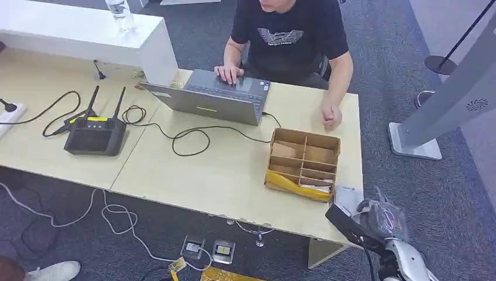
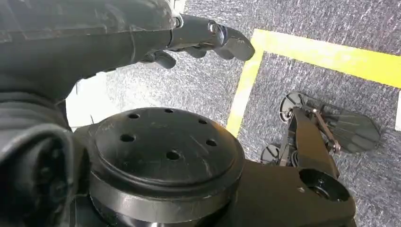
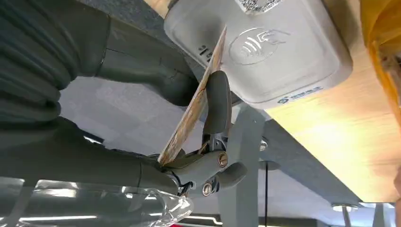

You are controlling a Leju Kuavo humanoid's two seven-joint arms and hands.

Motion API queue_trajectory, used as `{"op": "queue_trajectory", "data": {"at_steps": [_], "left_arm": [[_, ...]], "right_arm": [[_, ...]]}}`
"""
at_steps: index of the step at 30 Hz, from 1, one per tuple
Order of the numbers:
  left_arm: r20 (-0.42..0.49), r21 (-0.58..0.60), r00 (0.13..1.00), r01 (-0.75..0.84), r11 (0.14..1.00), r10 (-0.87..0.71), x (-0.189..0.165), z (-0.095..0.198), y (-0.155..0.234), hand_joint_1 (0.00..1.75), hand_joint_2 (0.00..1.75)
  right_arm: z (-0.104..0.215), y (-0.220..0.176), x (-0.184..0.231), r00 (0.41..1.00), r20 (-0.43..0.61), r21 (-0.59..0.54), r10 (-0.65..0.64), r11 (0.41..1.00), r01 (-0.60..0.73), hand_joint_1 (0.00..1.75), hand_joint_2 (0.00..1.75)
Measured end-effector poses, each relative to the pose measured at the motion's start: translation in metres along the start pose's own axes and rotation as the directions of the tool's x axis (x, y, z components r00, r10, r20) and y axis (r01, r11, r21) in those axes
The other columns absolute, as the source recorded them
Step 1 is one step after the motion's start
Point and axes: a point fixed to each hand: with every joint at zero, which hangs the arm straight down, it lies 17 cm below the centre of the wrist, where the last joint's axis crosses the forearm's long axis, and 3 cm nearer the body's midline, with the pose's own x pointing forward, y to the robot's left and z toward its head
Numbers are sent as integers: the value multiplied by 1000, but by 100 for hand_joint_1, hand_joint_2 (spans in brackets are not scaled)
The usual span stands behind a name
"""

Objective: Pass the card to the sensor for recognition and then transmit it.

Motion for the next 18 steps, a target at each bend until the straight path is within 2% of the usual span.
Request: {"op": "queue_trajectory", "data": {"at_steps": [18], "left_arm": [[-1,-3,1000,-2,1000,2,0,0,0,0,0]], "right_arm": [[0,8,0,1000,11,9,-12,1000,12,175,175]]}}
